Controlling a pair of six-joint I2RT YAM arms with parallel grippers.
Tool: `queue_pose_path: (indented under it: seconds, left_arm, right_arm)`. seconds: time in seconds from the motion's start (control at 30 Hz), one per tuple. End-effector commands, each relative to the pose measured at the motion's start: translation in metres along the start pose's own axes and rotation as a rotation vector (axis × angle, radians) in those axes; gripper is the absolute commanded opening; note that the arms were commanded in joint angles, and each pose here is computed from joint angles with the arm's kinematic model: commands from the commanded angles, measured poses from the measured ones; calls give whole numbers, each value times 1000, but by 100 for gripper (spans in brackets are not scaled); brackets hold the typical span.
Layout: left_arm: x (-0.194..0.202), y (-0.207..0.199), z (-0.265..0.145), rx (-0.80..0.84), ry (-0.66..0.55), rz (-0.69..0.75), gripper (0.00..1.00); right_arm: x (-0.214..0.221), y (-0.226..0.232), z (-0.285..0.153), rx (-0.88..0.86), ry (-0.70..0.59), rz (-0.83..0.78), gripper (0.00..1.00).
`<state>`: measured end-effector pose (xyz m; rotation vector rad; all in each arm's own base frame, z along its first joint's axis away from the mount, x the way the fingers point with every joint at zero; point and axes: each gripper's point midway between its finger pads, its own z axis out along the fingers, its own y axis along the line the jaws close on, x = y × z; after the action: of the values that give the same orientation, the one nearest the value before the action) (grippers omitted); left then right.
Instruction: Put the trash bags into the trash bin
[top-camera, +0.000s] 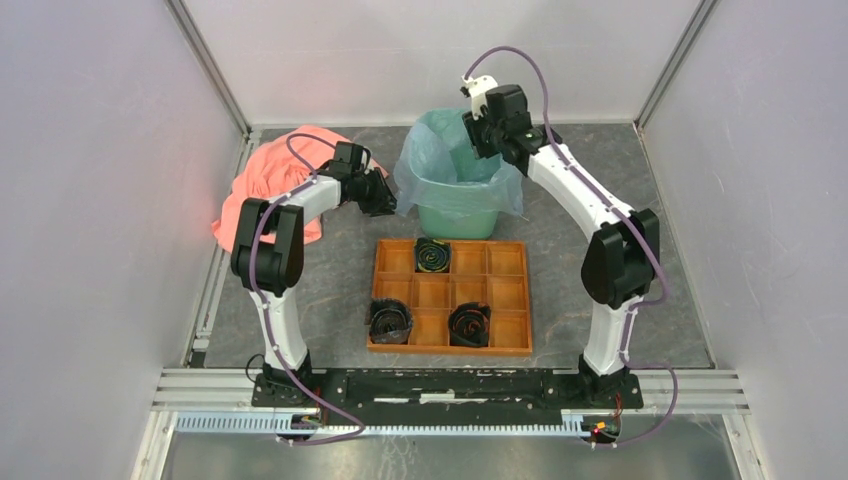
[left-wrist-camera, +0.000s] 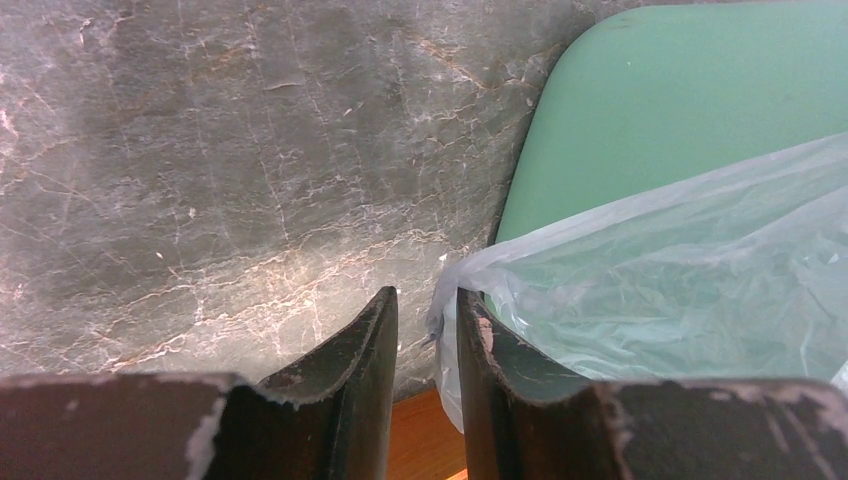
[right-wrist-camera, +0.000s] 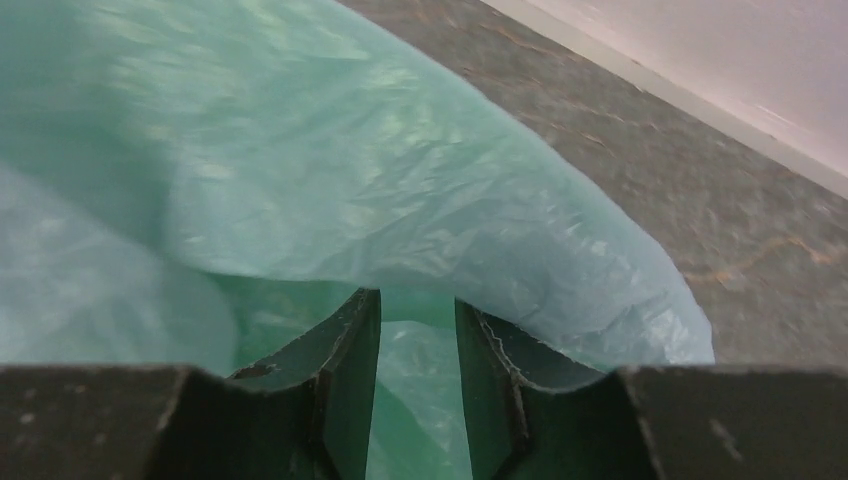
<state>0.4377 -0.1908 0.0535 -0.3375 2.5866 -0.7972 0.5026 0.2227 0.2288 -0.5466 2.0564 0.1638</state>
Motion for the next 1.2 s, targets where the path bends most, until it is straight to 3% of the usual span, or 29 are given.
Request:
queue_pose_path:
  seconds: [0.0,0.17,0.3,0.73,0.97,1.17]
  left_arm:
    - [-14,-26,-19,67,-46,37,36]
    - [-14,-29,-21,78,-47,37,36]
    - [-14,-31,-21,86,-46,36,36]
    - [-12,-38,-24,123,-42,31,38]
    - [-12,-41,-27,131,-44,33,39]
    - [-12,-42,-26,137,-37,30,41]
  right_arm:
    - [-11,-31,-7,240,-13,-67,39]
    - [-32,-6,-18,263,-64,-148,42]
    - [-42,18,-26,174,-96,-125,54]
    - [-4,114,49,-226,-99,77,49]
    - [-21,77,12,-67,-104,-1,51]
    - [-34,28,-34,144,-107,-103,66]
